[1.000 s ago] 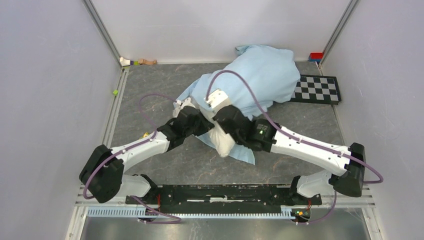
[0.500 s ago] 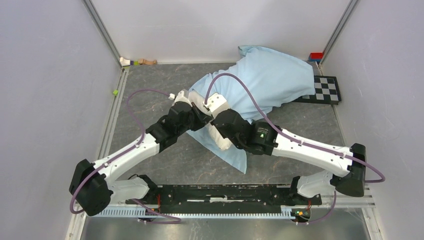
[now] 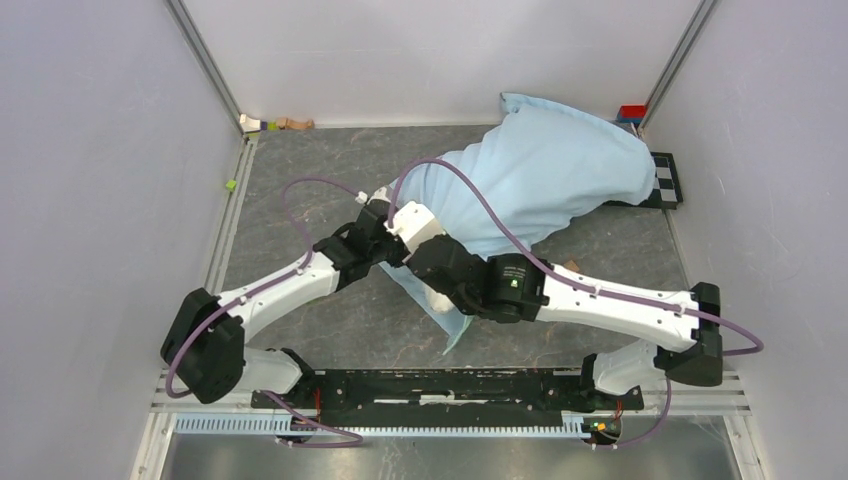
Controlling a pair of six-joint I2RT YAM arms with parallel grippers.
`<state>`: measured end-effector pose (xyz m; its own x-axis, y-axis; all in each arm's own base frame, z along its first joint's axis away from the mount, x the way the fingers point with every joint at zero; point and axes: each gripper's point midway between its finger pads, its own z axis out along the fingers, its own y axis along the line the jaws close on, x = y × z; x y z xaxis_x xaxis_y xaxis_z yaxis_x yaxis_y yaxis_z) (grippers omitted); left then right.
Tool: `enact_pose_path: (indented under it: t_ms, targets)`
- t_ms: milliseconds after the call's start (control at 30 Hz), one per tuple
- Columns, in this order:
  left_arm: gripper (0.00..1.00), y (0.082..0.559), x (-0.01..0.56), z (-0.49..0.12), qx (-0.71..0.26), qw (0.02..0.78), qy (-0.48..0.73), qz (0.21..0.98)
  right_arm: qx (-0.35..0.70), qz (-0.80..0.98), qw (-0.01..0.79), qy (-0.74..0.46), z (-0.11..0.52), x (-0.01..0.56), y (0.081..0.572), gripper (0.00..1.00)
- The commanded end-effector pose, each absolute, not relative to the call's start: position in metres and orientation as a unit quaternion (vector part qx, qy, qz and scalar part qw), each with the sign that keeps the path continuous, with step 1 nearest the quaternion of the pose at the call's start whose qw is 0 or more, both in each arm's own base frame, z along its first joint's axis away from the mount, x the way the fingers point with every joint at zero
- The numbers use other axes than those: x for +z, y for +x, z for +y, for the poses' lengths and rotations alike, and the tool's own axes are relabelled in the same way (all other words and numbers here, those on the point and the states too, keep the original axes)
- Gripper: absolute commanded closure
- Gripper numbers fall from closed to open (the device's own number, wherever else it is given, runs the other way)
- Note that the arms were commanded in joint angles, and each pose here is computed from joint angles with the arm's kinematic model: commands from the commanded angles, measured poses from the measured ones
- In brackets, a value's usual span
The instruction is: Put the pillow into the pillowcase
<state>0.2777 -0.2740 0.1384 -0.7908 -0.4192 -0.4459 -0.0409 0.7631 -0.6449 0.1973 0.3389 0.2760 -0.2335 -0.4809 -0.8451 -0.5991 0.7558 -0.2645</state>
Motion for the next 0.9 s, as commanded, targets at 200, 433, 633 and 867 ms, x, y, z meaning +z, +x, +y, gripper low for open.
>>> enact_pose_path:
  t_ms: [200, 433, 633, 867]
  targets:
    - [0.53, 0.241, 0.153, -0.252, -0.354, 0.311, -0.119, 0.874, 0.106, 0.763, 0.566, -0.295, 0.309, 0.322, 0.214, 0.25]
    - [0.37, 0.235, 0.15, -0.167, -0.221, 0.355, -0.185, 0.889, 0.048, 0.749, 0.544, -0.374, 0.327, 0.292, 0.263, 0.02]
    - [0.23, 0.243, 0.151, -0.111, -0.208, 0.357, -0.249, 0.876, 0.009, 0.743, 0.513, -0.429, 0.354, 0.247, 0.294, 0.02]
    - [0.15, 0.251, 0.144, -0.113, -0.227, 0.337, -0.241, 0.882, -0.069, 0.758, 0.463, -0.455, 0.35, 0.159, 0.309, 0.02]
